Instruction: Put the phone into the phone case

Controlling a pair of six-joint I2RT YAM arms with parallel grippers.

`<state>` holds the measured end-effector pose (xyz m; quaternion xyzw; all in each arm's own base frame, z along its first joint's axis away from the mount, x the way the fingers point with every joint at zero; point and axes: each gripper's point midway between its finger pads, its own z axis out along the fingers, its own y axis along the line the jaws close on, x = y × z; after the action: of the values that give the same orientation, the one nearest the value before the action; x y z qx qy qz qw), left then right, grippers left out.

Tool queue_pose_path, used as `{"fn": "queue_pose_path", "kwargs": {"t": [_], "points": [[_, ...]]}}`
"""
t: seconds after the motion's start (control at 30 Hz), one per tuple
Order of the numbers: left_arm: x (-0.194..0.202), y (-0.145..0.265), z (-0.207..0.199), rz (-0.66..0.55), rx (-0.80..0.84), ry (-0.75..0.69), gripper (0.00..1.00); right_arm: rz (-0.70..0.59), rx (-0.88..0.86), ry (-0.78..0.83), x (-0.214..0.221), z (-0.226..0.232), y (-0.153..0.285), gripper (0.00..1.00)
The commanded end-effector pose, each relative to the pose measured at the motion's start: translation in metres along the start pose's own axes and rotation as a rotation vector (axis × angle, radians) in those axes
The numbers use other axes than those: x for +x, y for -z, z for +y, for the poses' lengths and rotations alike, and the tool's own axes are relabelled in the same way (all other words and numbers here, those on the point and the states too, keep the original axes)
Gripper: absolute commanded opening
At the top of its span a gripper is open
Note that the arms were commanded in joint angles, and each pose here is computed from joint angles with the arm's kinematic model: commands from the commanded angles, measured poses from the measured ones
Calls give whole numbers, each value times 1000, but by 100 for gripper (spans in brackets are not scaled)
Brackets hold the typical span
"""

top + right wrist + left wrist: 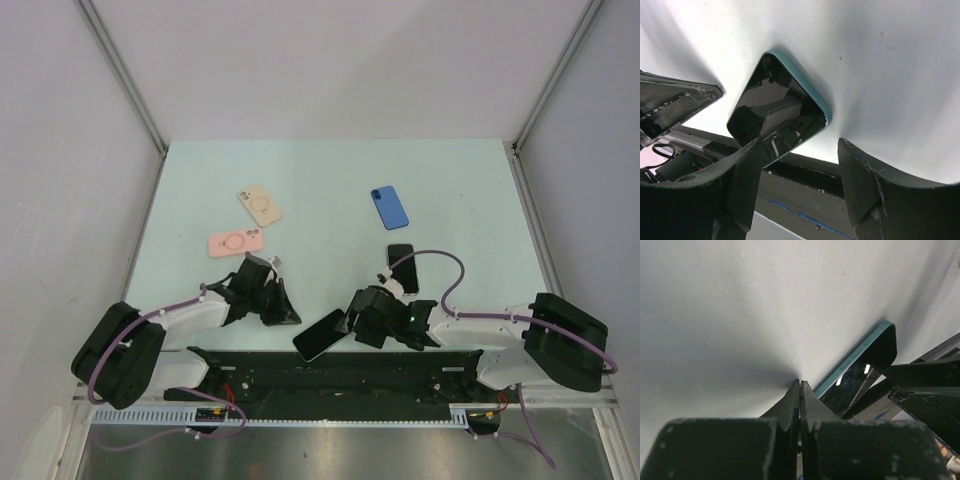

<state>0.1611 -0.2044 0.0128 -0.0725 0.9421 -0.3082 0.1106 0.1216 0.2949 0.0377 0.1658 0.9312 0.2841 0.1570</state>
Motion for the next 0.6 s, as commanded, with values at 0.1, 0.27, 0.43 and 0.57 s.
{"fn": "queue_pose_path", "kwargs": {"t": [0.1,0.27,0.43,0.57], "points": [[17,-5,-2,29,67,71,0,-41,-58,-5,-11,15,-19,65],[13,-7,-7,2,98,88,0,-69,-115,25,-34,26,-29,64],[1,-18,-16,10,88,93,0,-119,-208,56,-67,45,-38,63],[-18,-23,-41,15,141,84,0,-87,-255,107,-77,56,-46,62]]}}
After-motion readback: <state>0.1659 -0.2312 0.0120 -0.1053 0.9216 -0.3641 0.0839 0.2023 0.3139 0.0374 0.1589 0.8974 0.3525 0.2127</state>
